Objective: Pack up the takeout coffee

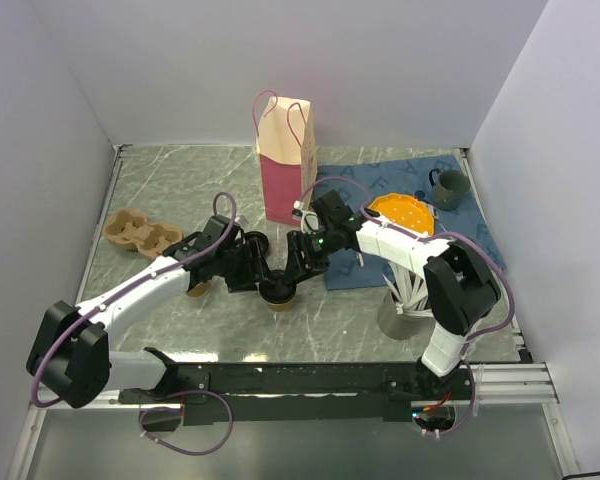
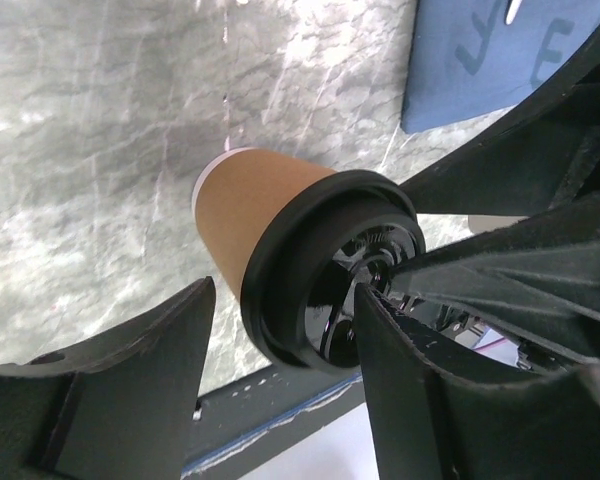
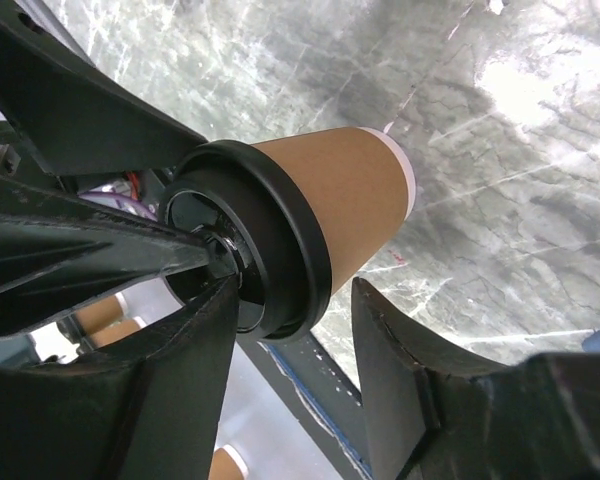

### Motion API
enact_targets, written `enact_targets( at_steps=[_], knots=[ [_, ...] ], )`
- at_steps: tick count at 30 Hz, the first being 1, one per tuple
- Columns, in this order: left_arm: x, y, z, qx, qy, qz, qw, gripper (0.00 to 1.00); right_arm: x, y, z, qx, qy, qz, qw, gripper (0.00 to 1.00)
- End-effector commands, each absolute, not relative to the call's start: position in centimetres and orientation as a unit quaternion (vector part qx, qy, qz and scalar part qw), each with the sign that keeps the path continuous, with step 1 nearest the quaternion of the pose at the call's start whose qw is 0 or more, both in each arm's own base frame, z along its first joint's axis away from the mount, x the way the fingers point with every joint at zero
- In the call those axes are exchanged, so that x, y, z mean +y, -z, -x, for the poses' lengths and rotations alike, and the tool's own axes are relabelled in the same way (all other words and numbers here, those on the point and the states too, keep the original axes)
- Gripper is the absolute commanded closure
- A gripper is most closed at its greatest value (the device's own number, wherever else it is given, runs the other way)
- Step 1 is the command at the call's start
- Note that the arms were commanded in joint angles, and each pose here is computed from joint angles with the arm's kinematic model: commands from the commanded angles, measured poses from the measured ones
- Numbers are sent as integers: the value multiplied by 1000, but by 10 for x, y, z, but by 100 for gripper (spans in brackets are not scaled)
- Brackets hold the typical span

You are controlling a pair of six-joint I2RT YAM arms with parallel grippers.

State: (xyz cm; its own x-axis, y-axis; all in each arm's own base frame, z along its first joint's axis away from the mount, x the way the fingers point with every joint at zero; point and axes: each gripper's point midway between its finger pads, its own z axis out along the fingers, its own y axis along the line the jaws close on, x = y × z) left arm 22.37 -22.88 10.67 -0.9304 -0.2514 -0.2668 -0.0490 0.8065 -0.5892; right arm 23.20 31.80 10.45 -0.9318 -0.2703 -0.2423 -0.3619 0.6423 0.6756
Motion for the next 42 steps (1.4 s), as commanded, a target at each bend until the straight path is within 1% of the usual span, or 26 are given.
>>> enact_targets(
  at_steps=[1,3,7,10,14,18,24,28,35,42],
  knots=[
    [-221,-132,-226,936,286,76,190,36,309,-94,-230,910,-370,171,69,46],
    [-216,-139,-219,935,286,87,189,35,305,-91,-228,914,-365,166,68,47],
    [-213,-145,-204,930,301,116,176,39,303,-89,-226,915,-363,162,67,48],
    [-215,-150,-193,915,335,152,165,46,303,-90,-225,916,-361,161,66,48],
    [-222,-159,-187,889,388,177,165,49,306,-91,-226,918,-361,152,66,48],
    [-227,-142,-180,881,406,202,136,52,307,-92,-223,918,-366,140,67,48],
    [-228,-124,-180,873,409,232,126,53,307,-90,-220,919,-365,135,71,48],
    [-230,-115,-183,867,415,247,124,50,309,-92,-220,916,-372,131,72,48],
    [-230,-96,-185,876,396,250,117,51,311,-93,-220,915,-376,124,75,48],
    [-232,-96,-192,884,384,239,119,52,311,-87,-218,917,-374,118,72,50]
  ],
)
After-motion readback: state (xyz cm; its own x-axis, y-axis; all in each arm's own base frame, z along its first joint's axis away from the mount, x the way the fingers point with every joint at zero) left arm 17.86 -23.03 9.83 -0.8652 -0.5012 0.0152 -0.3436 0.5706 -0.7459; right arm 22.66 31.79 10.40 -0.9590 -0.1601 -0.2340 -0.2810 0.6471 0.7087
